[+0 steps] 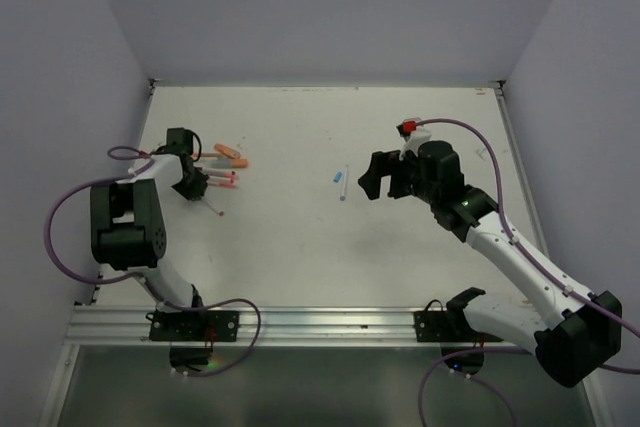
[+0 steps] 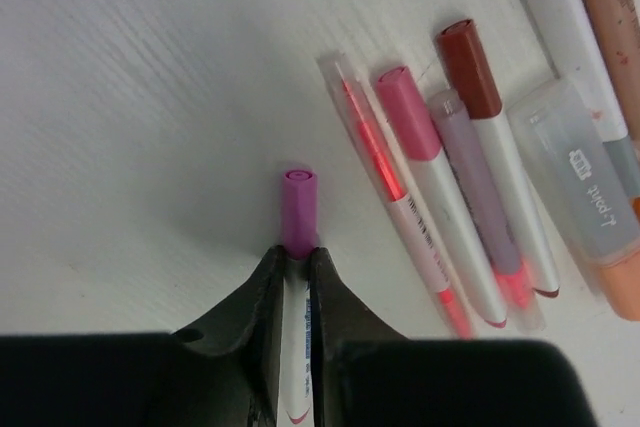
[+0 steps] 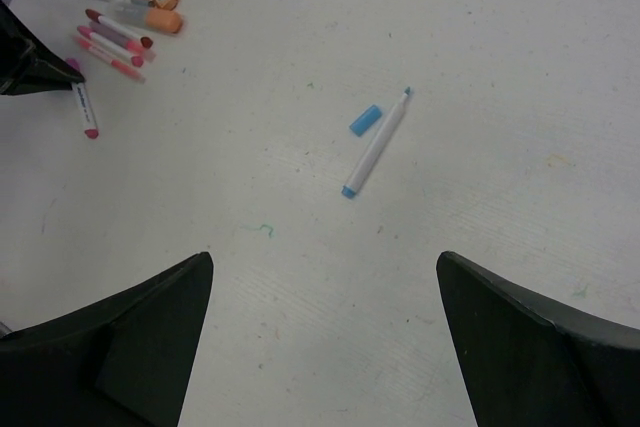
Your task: Open the pen caps
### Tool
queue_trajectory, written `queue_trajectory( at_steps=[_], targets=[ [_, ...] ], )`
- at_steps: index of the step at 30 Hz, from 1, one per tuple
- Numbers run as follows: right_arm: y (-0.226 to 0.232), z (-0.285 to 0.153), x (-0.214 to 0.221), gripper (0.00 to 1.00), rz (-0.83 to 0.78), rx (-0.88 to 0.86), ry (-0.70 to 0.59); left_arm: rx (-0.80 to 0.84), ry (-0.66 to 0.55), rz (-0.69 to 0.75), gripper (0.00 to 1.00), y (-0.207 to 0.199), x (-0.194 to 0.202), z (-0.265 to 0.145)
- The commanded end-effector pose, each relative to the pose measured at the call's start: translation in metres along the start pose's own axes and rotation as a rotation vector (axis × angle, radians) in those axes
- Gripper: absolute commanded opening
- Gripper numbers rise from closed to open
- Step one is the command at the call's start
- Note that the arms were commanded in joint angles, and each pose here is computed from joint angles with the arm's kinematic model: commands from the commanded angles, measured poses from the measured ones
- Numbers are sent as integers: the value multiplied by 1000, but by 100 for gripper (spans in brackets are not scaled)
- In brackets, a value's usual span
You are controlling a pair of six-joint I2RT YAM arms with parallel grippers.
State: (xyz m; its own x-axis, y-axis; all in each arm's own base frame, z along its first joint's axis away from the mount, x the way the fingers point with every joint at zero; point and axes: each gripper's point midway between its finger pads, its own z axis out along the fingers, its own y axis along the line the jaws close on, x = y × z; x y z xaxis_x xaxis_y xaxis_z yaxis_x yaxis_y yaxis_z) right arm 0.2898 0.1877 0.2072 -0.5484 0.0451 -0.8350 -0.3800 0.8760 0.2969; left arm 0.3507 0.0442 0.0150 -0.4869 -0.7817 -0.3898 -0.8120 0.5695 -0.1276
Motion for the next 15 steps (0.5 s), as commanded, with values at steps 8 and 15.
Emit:
queue_trajectory(
  at_steps=[8,15],
  targets=[
    [51,7,1,97,-33,-235,-14,249,11,115,0,-1,34,-47],
    [103,21,12,95,-2,-375,-26,798,-72,210,0,-97,70,-155]
  ],
)
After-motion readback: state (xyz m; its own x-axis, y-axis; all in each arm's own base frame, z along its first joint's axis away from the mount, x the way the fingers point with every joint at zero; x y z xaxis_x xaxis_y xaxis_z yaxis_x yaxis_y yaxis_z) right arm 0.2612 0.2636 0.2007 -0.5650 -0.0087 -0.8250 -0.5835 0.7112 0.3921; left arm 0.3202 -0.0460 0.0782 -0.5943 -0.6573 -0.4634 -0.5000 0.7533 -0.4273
